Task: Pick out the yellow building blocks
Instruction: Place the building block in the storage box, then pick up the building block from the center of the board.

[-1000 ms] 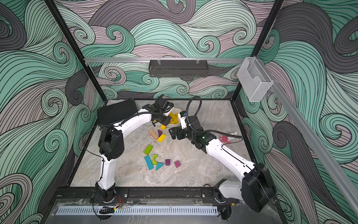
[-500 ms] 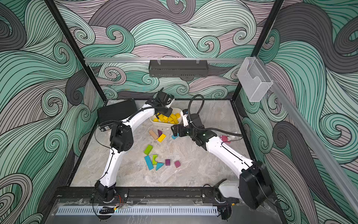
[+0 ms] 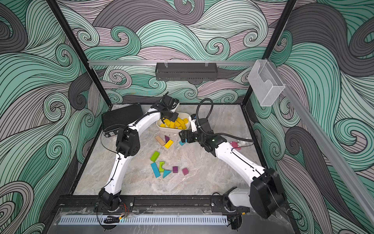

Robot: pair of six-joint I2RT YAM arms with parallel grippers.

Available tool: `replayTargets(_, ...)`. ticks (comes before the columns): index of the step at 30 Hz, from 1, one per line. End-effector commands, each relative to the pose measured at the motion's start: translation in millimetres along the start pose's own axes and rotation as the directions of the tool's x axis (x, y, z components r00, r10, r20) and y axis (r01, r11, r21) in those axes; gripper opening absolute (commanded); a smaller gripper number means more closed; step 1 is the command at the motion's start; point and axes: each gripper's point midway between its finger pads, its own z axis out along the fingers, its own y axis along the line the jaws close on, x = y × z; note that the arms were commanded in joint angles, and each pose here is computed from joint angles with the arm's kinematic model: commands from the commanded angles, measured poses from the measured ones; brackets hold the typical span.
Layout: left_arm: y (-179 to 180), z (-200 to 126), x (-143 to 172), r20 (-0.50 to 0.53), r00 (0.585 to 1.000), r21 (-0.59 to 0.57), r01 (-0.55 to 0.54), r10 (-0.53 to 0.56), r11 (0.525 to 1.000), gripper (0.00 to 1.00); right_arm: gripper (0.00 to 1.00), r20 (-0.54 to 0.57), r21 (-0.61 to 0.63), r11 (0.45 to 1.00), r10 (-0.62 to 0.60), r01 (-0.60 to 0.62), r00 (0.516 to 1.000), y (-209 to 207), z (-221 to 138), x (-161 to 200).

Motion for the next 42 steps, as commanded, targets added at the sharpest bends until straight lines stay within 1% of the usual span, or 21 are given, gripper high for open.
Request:
replayTargets(1, -1, -33, -21, 0.059, 0.998, 0.013, 0.001, -0.002, 1.0, 0.55, 0.99, 0.011, 0.002, 1.0, 0.006, -0.006, 1.0, 1, -3, -7)
replayTargets(6, -3, -53, -19, 0.072, 0.997, 0.03, -0.001, -0.002, 1.0, 0.54, 0.99, 0.004, -0.016, 1.0, 0.016, -0.016, 1.0, 4, -5, -7)
replayTargets(9, -6, -71, -18, 0.096, 0.995, 0.051, -0.005, 0.0, 0.999, 0.54, 0.99, -0.003, -0.03, 0.999, 0.028, -0.028, 1.0, 7, -5, -8)
replayTargets(14, -14, -106, -17, 0.136, 0.991, 0.106, -0.028, 0.013, 0.994, 0.5, 0.96, -0.009, -0.058, 0.997, 0.057, -0.057, 0.998, 13, -4, -9)
replayTargets(17, -18, -126, -11, 0.144, 0.989, 0.132, -0.037, 0.017, 0.991, 0.49, 0.95, -0.014, -0.075, 0.994, 0.077, -0.077, 0.997, 15, -3, -9)
replayTargets(23, -26, -156, 15, 0.139, 0.989, 0.176, -0.073, 0.049, 0.982, 0.47, 0.91, -0.023, -0.095, 0.989, 0.108, -0.109, 0.994, 19, 1, -10)
replayTargets(26, -31, -166, 31, 0.135, 0.989, 0.199, -0.083, 0.057, 0.976, 0.46, 0.9, -0.038, -0.102, 0.986, 0.13, -0.133, 0.991, 20, 4, -8)
replayTargets(30, -43, -175, 55, 0.133, 0.988, 0.259, -0.111, 0.078, 0.96, 0.45, 0.89, -0.046, -0.117, 0.979, 0.161, -0.166, 0.986, 22, 5, -7)
replayTargets(35, -49, -170, 80, 0.125, 0.988, 0.286, -0.121, 0.088, 0.951, 0.44, 0.87, -0.082, -0.111, 0.976, 0.178, -0.187, 0.981, 21, 11, 3)
replayTargets(37, -50, -164, 91, 0.095, 0.992, 0.293, -0.109, 0.084, 0.95, 0.44, 0.86, -0.114, -0.11, 0.974, 0.187, -0.199, 0.976, 22, 14, 7)
replayTargets(39, -51, -163, 95, 0.068, 0.995, 0.299, -0.089, 0.072, 0.95, 0.45, 0.86, -0.14, -0.113, 0.972, 0.192, -0.208, 0.971, 23, 17, 10)
replayTargets(40, -53, -167, 94, 0.056, 0.997, 0.307, -0.067, 0.052, 0.949, 0.45, 0.86, -0.153, -0.109, 0.971, 0.194, -0.211, 0.969, 23, 19, 12)
replayTargets(42, -58, -174, 91, 0.051, 0.998, 0.342, -0.058, 0.043, 0.938, 0.46, 0.86, -0.165, -0.098, 0.972, 0.196, -0.214, 0.967, 21, 22, 13)
